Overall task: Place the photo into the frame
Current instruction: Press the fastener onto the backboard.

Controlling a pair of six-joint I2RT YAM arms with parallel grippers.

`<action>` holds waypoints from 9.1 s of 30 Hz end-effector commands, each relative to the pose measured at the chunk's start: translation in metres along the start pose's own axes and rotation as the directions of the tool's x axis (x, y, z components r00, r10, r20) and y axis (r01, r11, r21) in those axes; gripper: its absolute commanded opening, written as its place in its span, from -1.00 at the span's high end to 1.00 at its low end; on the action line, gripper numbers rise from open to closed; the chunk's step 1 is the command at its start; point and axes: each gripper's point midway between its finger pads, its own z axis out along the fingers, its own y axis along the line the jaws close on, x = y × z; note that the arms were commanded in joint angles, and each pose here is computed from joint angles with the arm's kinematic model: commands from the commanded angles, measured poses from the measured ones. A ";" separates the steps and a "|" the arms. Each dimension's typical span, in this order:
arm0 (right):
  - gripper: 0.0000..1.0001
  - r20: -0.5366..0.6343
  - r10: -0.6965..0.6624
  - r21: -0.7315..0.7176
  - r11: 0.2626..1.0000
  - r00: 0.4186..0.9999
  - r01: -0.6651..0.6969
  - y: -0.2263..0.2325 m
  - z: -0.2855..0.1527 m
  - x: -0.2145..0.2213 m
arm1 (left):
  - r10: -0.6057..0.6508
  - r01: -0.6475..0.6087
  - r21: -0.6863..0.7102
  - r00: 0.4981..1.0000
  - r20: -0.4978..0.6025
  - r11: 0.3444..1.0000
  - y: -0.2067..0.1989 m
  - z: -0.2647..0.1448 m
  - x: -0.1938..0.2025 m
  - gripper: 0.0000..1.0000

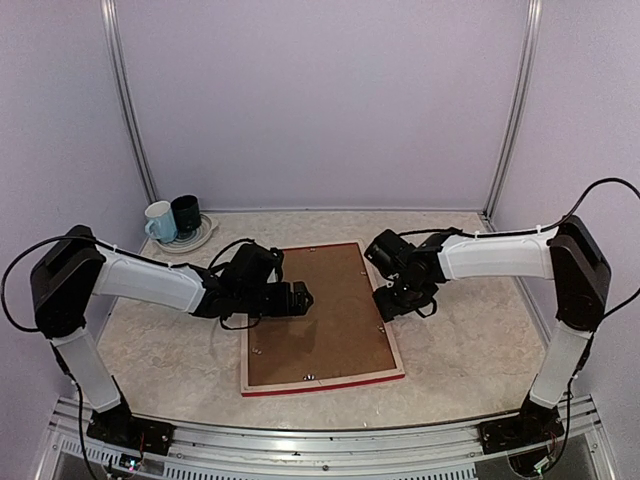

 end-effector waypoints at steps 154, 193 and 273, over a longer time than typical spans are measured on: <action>-0.96 0.282 0.040 -0.212 0.977 0.959 0.022 -0.016 -0.024 0.015 | -0.120 0.109 -0.163 0.991 -0.060 0.981 0.035 -0.072 0.052 -0.93; -0.86 0.370 0.096 -0.111 0.992 0.924 -0.059 -0.045 -0.015 0.028 | -0.128 0.021 -0.363 0.954 -0.272 0.931 0.067 -0.047 0.114 -0.33; -0.84 0.243 0.018 -0.362 0.929 0.970 0.074 0.017 0.014 0.045 | 0.046 -0.208 -0.371 0.915 -0.402 0.905 0.065 -0.043 0.123 0.15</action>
